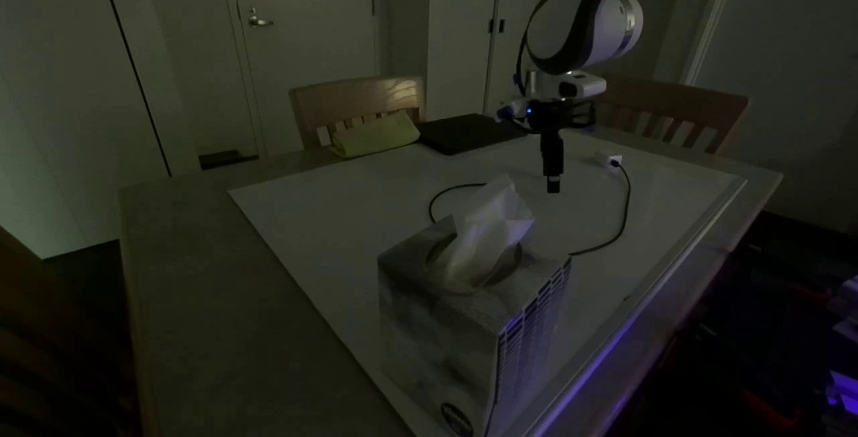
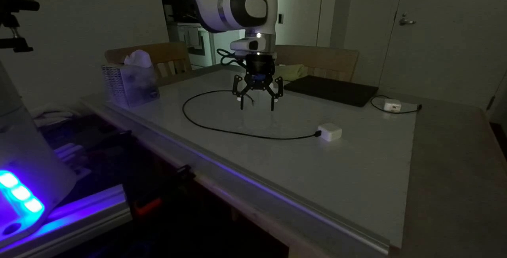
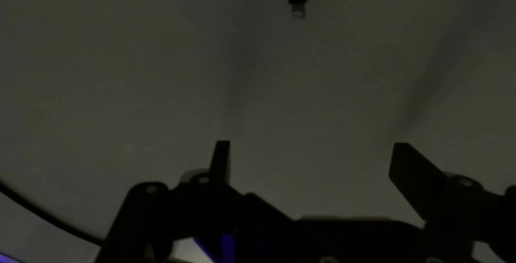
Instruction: Unwind the charger on the table
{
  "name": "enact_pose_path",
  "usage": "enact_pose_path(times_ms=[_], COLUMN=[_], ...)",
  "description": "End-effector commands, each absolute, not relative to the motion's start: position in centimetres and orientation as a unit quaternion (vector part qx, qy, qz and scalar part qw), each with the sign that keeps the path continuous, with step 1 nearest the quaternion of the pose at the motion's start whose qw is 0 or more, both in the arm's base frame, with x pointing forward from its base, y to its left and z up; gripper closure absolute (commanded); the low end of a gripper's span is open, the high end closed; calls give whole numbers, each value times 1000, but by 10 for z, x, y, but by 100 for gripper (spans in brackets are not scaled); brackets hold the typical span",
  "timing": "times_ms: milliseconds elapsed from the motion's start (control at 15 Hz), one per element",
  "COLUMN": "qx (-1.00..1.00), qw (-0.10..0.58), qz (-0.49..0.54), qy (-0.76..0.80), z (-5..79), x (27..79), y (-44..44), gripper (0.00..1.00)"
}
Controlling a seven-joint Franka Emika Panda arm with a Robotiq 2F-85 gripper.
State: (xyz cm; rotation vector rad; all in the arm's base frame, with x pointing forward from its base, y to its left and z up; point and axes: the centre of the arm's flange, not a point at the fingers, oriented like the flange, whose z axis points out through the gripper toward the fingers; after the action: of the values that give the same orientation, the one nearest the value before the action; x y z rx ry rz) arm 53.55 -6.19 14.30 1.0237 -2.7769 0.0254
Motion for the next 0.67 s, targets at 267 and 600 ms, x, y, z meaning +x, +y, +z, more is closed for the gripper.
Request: enact_pose_path(times_ms=[267, 600], qx=[468, 525], qw=[26, -1], qz=[35, 37], qy=[-883, -850], z=[140, 145], x=[551, 580], y=[-25, -4], gripper=[0, 0])
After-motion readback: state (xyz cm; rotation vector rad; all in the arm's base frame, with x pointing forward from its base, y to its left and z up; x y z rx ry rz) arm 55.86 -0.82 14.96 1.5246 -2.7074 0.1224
